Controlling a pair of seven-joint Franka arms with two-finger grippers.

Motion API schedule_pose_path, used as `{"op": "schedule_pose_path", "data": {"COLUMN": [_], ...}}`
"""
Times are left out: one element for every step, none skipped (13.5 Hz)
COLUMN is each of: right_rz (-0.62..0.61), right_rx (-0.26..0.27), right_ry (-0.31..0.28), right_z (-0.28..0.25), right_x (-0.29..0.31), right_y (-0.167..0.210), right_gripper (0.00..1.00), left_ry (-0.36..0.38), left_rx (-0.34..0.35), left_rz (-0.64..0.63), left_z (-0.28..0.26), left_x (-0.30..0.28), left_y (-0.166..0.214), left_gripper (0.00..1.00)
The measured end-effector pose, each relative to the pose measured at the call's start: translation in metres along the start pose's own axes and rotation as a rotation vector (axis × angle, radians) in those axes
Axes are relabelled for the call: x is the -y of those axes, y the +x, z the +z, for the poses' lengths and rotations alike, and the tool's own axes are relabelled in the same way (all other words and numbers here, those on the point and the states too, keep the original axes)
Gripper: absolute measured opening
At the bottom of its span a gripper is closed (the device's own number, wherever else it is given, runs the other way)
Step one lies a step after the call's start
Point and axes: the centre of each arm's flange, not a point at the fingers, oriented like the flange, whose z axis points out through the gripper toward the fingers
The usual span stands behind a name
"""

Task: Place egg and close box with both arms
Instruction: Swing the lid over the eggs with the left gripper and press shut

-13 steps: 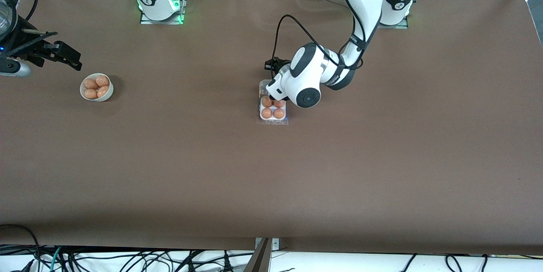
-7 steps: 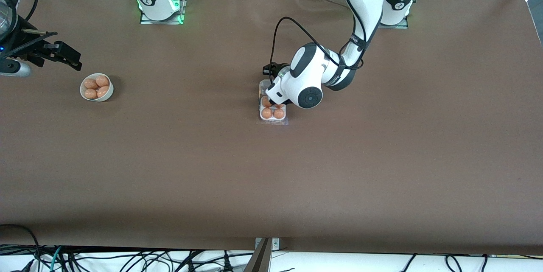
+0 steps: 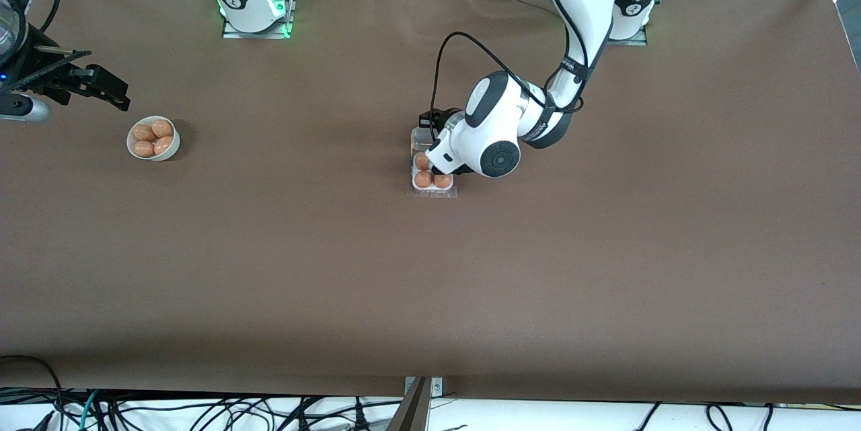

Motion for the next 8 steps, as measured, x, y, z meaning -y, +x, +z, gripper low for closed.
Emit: {"op": "schedule_pose_path", "data": {"right_rz": [0.000,0.000,0.000,0.000,0.000,0.000,0.000,0.001], "right_rx": [0.001,0.001,0.001,0.002,0.003,0.003,0.005,0.008], "right_ry": [0.000,0.000,0.000,0.000,0.000,0.000,-0.001,-0.001], "right_z": [0.000,0.000,0.000,0.000,0.000,0.000,0.000,0.001], "right_x": [0.000,0.000,0.000,0.000,0.000,0.000,0.000,0.000], "right_y": [0.000,0.000,0.000,0.000,0.000,0.000,0.000,-0.001], "right_gripper": [1.00,1.00,1.00,1.00,1.00,1.00,1.00,1.00], "left_ry": [0.011,0.009,0.003,-0.003,-0.009,-0.016,-0.023,-0.030], "left_rx": [-0.007,-0.018,-0.034,-0.046,-0.056,-0.068,-0.081,-0.092], "left_rz": [-0.003,-0.008,-0.015,-0.021,-0.029,-0.037,-0.043,-0.045], "left_z": [-0.001,-0.002,-0.005,-0.007,-0.010,-0.016,-0.022,-0.029], "left_x": [0.002,0.002,0.002,0.002,0.000,-0.003,-0.005,-0.007], "left_y": [0.001,0.003,0.005,0.006,0.007,0.007,0.007,0.007], "left_gripper": [0.01,0.01,0.01,0.01,0.01,0.01,0.01,0.01]}}
